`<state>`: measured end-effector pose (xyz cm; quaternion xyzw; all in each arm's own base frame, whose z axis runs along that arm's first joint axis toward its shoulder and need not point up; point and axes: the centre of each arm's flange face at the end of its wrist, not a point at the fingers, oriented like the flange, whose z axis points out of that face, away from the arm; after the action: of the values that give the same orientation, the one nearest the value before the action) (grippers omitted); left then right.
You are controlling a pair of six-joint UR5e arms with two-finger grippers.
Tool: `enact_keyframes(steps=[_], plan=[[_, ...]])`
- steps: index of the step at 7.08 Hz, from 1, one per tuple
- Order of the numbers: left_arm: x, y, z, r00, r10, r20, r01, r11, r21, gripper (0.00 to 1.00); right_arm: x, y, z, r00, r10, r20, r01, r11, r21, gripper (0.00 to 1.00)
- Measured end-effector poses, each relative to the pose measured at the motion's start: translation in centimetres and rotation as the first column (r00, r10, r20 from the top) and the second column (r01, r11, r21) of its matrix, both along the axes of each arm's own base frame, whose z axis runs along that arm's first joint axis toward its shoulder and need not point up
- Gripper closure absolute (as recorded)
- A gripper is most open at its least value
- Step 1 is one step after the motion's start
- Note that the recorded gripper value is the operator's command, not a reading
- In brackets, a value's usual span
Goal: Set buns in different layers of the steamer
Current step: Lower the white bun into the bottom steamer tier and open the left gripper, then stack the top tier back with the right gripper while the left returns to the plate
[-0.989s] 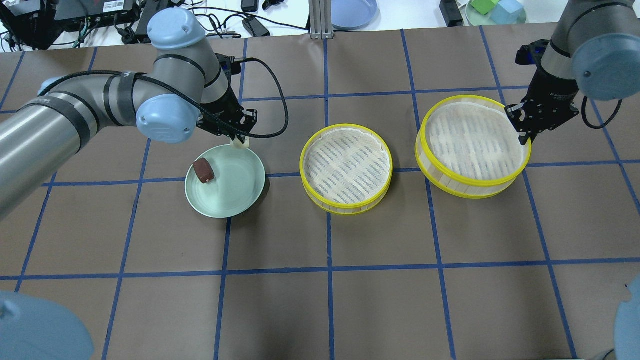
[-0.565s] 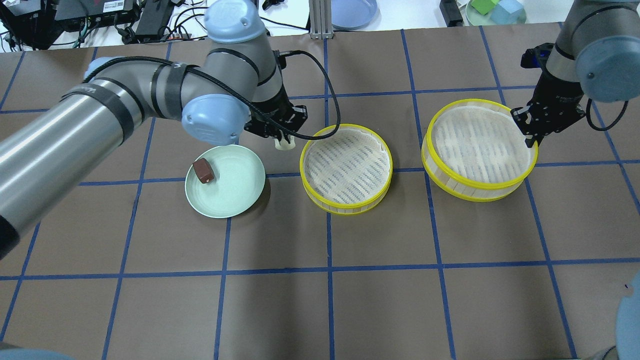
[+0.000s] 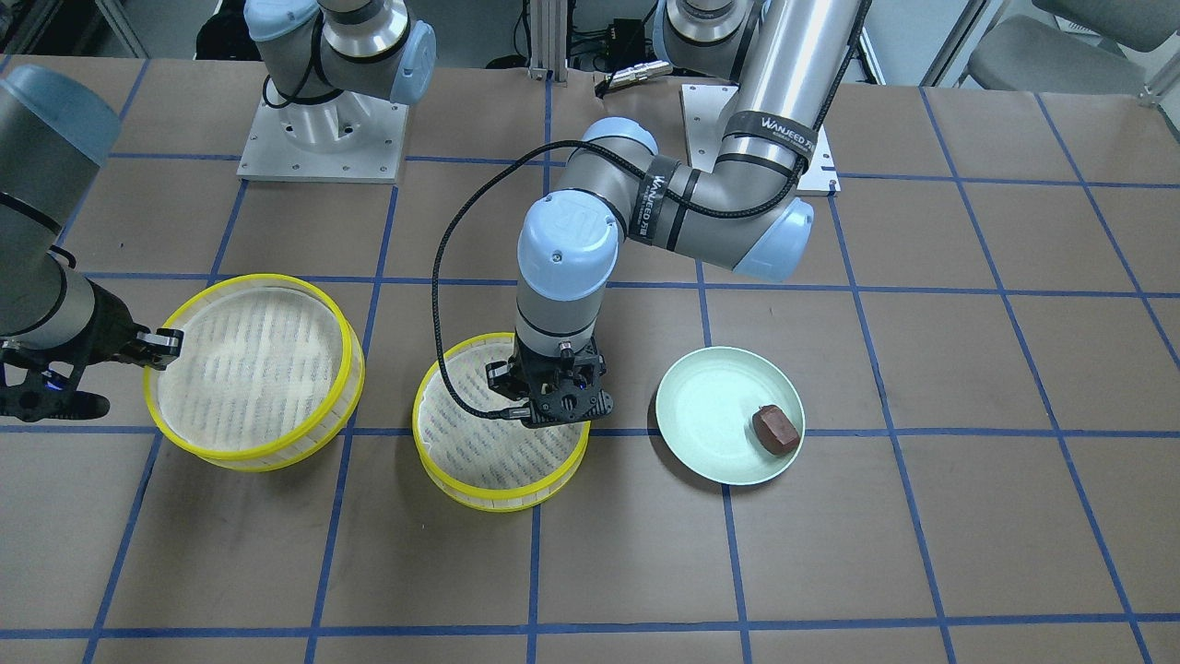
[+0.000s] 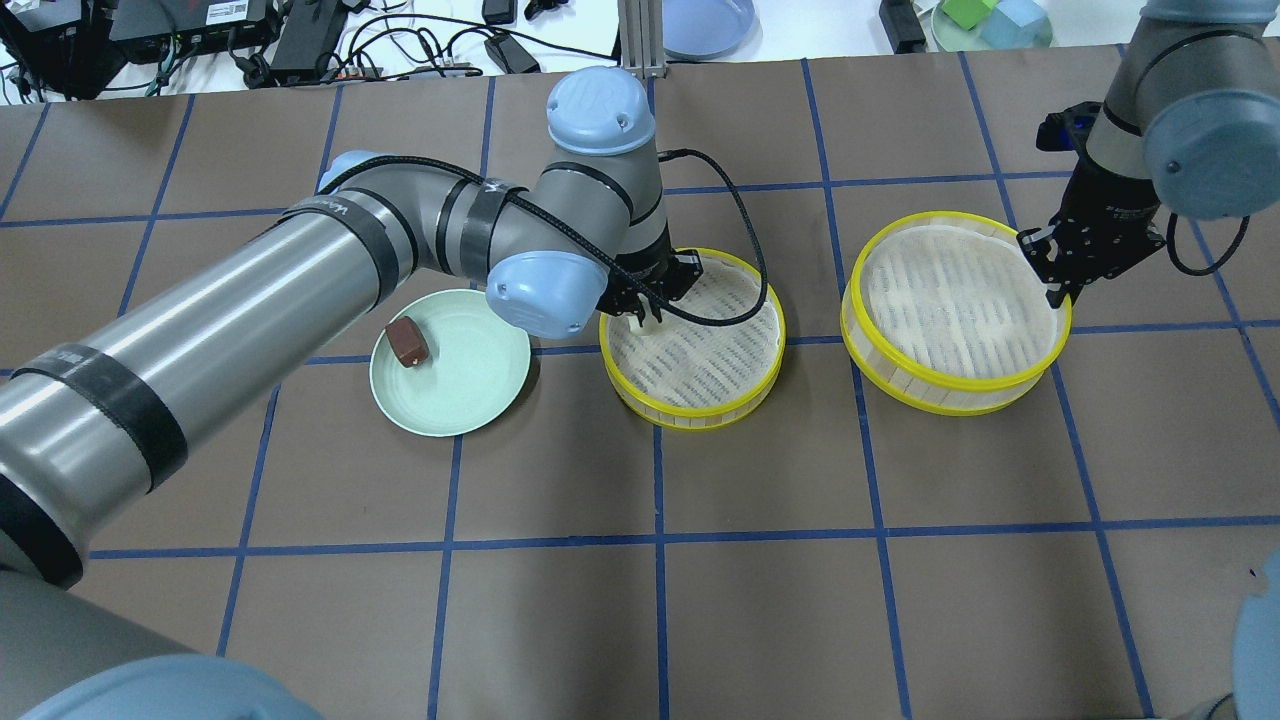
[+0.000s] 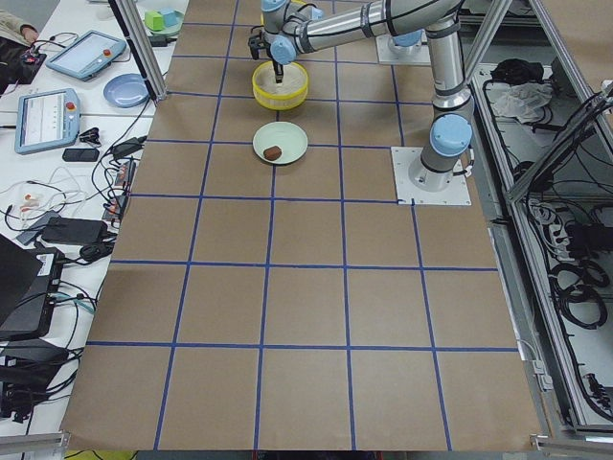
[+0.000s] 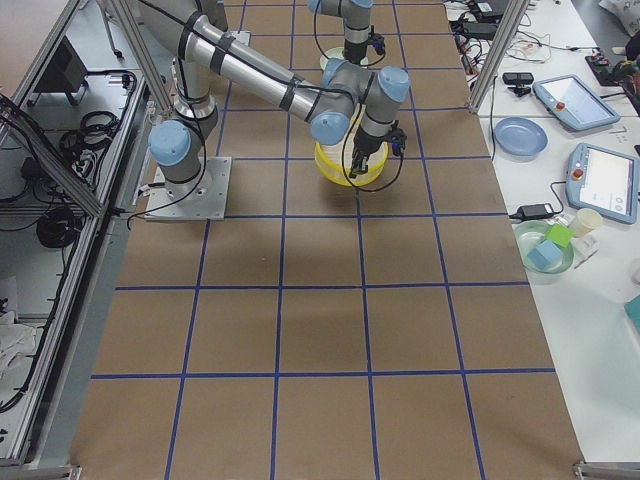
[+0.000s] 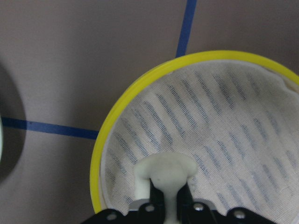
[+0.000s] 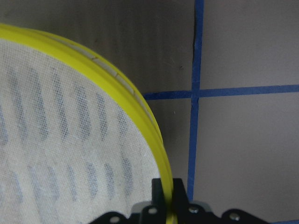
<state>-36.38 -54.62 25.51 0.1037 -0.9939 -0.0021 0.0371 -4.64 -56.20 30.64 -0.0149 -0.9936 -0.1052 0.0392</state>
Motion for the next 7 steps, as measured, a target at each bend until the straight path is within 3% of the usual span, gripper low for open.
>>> enact_keyframes(steps=[2,4,7], plan=[[-0.6,0.1,-0.4,1.0,0.017,-0.001,-0.017,1.0,-0.001,0.0,0.0,0.0,0.0,1.0,0.0,0.001,0.0,1.0,-0.002,1.0],[-0.2,-0.5,1.1,1.0,-0.007,-0.013,0.006,0.999,-0.05,0.0,0.6,0.1,0.4,1.0,0.004,0.001,-0.004,1.0,-0.009,1.0],[10.4,-5.2,4.5,0.989,-0.144,0.026,0.146,0.984,-0.103,0.0,8.2,-0.8,1.7,1.0,-0.011,0.006,0.011,0.998,-0.059,1.0]])
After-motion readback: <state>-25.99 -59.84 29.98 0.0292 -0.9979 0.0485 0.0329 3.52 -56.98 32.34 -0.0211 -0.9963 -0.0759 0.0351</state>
